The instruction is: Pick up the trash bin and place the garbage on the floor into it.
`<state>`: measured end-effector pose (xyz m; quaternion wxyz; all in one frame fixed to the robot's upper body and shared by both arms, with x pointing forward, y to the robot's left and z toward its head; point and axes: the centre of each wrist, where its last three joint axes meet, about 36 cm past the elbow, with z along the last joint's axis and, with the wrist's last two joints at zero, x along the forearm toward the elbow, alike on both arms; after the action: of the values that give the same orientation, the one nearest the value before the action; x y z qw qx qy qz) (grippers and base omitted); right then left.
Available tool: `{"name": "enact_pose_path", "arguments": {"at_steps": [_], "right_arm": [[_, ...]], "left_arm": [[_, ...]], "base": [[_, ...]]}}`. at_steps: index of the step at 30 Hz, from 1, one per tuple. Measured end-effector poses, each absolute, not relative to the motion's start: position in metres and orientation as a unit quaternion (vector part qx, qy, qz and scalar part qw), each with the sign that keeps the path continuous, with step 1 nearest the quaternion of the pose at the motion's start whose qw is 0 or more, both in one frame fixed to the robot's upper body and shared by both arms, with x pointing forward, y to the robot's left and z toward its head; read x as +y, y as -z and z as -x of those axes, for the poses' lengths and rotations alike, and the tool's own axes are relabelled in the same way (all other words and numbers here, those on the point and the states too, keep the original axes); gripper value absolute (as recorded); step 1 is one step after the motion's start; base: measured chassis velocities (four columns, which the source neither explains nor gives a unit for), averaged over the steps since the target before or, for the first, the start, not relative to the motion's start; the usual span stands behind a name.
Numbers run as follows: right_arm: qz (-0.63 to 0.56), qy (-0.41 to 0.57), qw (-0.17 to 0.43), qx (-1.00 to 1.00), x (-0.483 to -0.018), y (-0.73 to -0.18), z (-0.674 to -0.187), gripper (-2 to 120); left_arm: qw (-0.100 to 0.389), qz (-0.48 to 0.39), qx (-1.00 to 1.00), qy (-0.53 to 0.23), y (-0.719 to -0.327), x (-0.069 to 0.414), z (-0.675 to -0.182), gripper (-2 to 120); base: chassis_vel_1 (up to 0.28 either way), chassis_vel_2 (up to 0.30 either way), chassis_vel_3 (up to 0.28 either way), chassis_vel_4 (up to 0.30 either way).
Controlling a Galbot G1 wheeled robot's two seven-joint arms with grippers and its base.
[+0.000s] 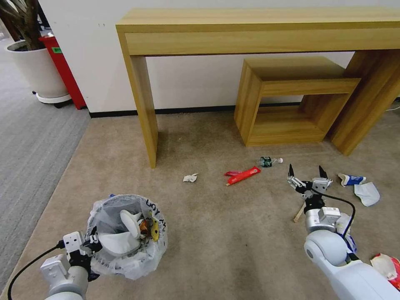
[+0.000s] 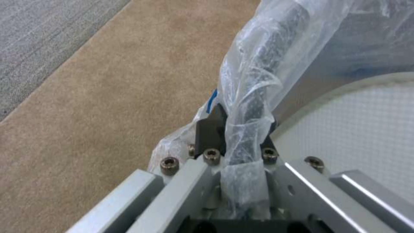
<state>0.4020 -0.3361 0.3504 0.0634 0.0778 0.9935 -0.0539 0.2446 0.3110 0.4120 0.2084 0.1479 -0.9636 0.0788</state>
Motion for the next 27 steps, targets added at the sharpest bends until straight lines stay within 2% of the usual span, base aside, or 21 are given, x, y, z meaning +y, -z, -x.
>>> {"name": "enact_pose_path", "arguments": {"at_steps": [7, 17, 27], "right_arm": [[-0.071, 0.054, 0.066, 0.994, -0.332, -0.351, -0.405, 100], [-0.065, 0.055, 0.073, 0.994, -0.327, -0.351, -0.407, 100], [-0.057, 0.059, 0.077, 0.994, -0.324, -0.347, -0.408, 100]], "left_arm": [[0.208, -0.149, -0.964, -0.079, -0.412, 0.311, -0.245, 0], [0.207, -0.15, -0.963, -0.083, -0.41, 0.31, -0.244, 0], [0.208, -0.151, -0.963, -0.085, -0.407, 0.308, -0.245, 0]], "base": [[-0.034, 0.041, 0.047, -0.043], [-0.132, 0.127, 0.131, -0.126], [-0.057, 0.059, 0.058, -0.06]]}}
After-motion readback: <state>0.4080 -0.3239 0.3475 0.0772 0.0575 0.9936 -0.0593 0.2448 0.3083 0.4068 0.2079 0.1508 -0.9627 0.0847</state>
